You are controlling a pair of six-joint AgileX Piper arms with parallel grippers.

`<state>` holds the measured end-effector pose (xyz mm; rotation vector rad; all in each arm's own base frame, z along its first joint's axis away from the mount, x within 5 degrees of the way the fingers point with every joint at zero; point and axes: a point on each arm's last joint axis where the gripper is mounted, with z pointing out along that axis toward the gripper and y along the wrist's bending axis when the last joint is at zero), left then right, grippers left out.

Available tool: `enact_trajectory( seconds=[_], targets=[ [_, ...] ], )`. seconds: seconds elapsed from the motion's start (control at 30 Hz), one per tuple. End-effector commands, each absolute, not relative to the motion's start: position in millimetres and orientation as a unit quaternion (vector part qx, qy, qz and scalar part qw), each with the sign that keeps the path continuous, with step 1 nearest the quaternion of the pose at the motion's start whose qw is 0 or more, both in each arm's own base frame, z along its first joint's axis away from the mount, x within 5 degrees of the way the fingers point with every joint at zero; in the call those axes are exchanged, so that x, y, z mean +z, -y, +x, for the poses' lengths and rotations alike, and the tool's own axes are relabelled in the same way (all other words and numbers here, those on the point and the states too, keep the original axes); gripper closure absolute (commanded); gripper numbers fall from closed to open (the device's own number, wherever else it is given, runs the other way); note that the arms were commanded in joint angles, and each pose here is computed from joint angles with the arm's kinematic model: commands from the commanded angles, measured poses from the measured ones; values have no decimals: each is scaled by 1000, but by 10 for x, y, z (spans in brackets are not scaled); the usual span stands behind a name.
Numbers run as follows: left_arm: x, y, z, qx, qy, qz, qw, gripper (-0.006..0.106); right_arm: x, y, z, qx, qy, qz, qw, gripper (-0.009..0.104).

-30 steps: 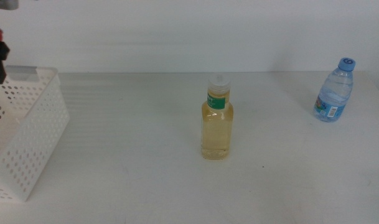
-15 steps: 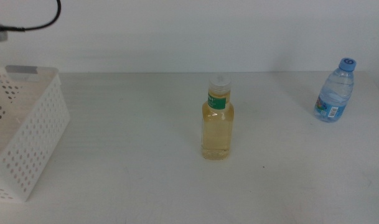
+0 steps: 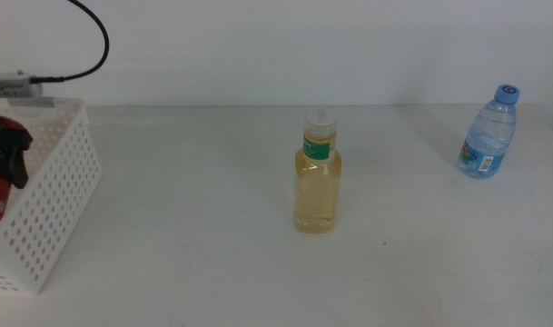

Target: Use arms to grab the bottles and put them into the dustbin to the left of the table.

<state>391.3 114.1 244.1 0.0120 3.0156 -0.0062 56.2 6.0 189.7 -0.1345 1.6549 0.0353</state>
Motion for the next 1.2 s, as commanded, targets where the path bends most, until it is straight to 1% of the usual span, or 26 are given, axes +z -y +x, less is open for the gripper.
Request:
enact_trajectory(
  seconds=[0.0,0.23,0.3,0.43,0.53,0.57,0.6,0.63,0.67,0.8,0.9,0.97,1.07,1.17],
  targets=[
    [2729,-1111,3855,-3,-996,5,84,105,2013,-53,542,7,-696,-60,716,25],
    [2575,-1133,3927,-6,-997,6,76,105,2013,-53,542,7,-696,-60,716,25],
    [2546,-1135,3936,-6,-997,15,73,103,2013,-53,542,7,-696,-60,716,25],
    [2545,-1137,3941,-4,-997,30,75,96,2013,-53,542,7,-696,-60,716,25],
    [2546,-1140,3949,-3,-996,31,80,86,2013,-53,542,7,-696,-60,716,25],
    [2546,-1141,3952,-2,-996,31,82,82,2013,-53,542,7,-696,-60,716,25],
    [2548,-1144,3964,0,-996,31,88,57,2013,-53,542,7,-696,-60,716,25],
    [2548,-1144,3964,0,-996,31,88,50,2013,-53,542,7,-696,-60,716,25],
    [2548,-1144,3964,0,-996,31,88,32,2013,-53,542,7,-696,-60,716,25],
    [2547,-1150,3958,3,-996,30,85,11,2013,-53,542,7,-696,-60,716,25],
    [2591,-1135,3936,2,-996,28,83,10,2013,-53,542,7,-696,-60,716,25],
    [2697,-1117,3904,4,-996,23,89,10,2013,-53,542,7,-696,-60,716,25],
    [2968,-1094,3851,7,-993,10,116,10,2013,-53,542,7,-696,-60,716,25],
    [3279,-983,3790,2,-989,5,151,10,2013,-53,542,7,-696,-60,716,25]
  ],
)
